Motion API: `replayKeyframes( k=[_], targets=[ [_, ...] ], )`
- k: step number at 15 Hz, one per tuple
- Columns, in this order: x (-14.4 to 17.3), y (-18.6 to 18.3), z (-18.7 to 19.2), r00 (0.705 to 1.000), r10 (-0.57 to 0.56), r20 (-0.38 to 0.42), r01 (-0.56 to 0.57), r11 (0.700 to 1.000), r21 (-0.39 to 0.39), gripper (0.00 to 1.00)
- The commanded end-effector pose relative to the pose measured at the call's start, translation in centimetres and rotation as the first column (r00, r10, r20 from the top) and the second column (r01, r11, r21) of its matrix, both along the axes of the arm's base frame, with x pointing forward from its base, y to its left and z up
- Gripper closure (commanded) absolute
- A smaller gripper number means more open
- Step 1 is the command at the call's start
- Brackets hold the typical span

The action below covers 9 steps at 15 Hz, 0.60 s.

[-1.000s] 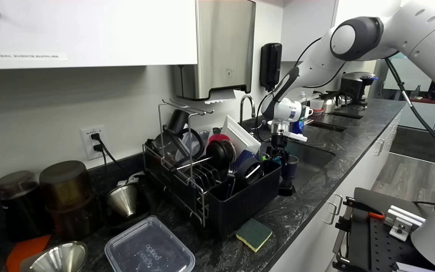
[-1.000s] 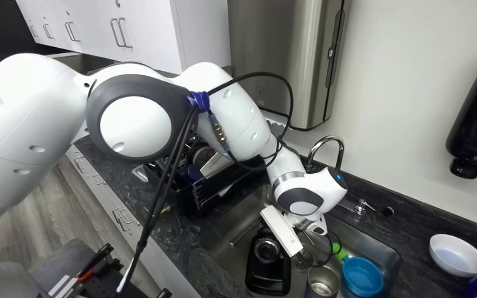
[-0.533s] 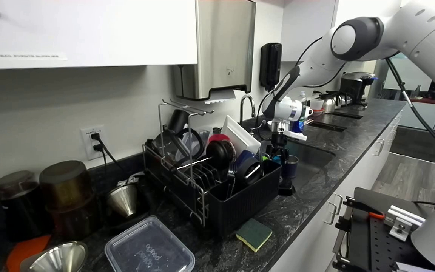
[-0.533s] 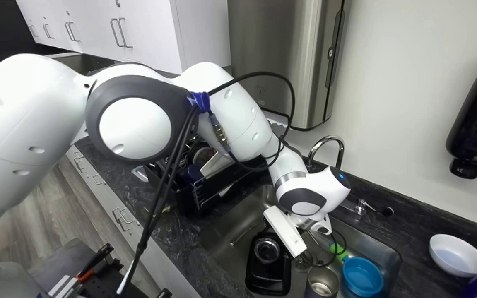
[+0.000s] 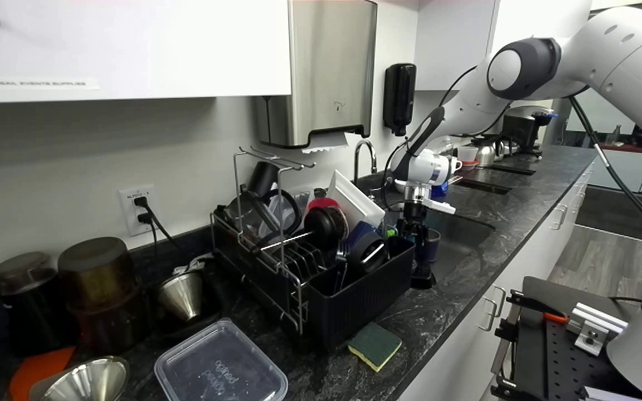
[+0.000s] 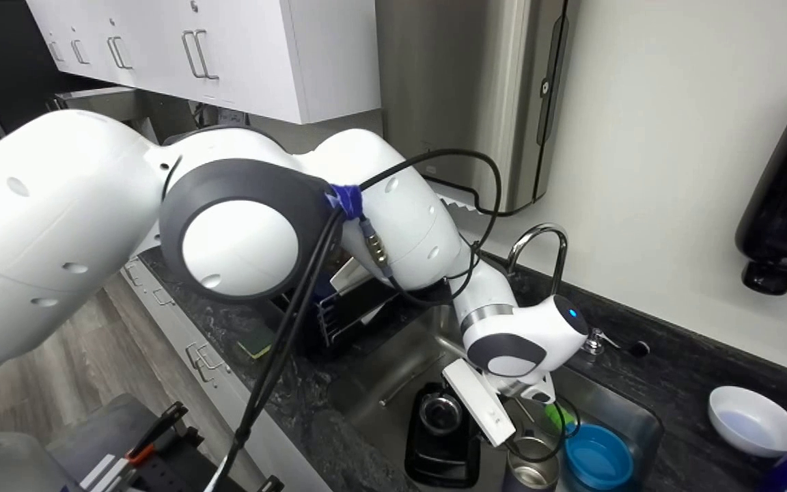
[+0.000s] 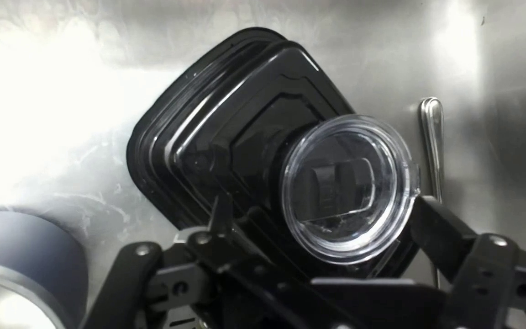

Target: Take the straw out of the sink and put it in the cutlery compartment, pick the lid on the tray, place it on the cup in the sink, lift the cup, drop it in the sink then move the pan in the sink to the left

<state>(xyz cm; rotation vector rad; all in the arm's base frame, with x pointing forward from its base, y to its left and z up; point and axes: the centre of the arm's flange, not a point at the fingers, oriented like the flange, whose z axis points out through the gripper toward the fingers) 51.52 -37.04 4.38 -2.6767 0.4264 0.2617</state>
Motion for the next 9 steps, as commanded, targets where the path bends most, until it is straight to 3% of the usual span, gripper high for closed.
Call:
replayKeyframes(
  k=[1, 9],
  targets=[
    [0.6, 0.0, -1.3, 0.997, 0.042, 0.060, -0.043, 0.999, 0.023, 0.00],
    [0.2, -0.3, -2.9, 0.992, 0.068, 0.107, -0.074, 0.996, 0.058, 0.02]
  ],
)
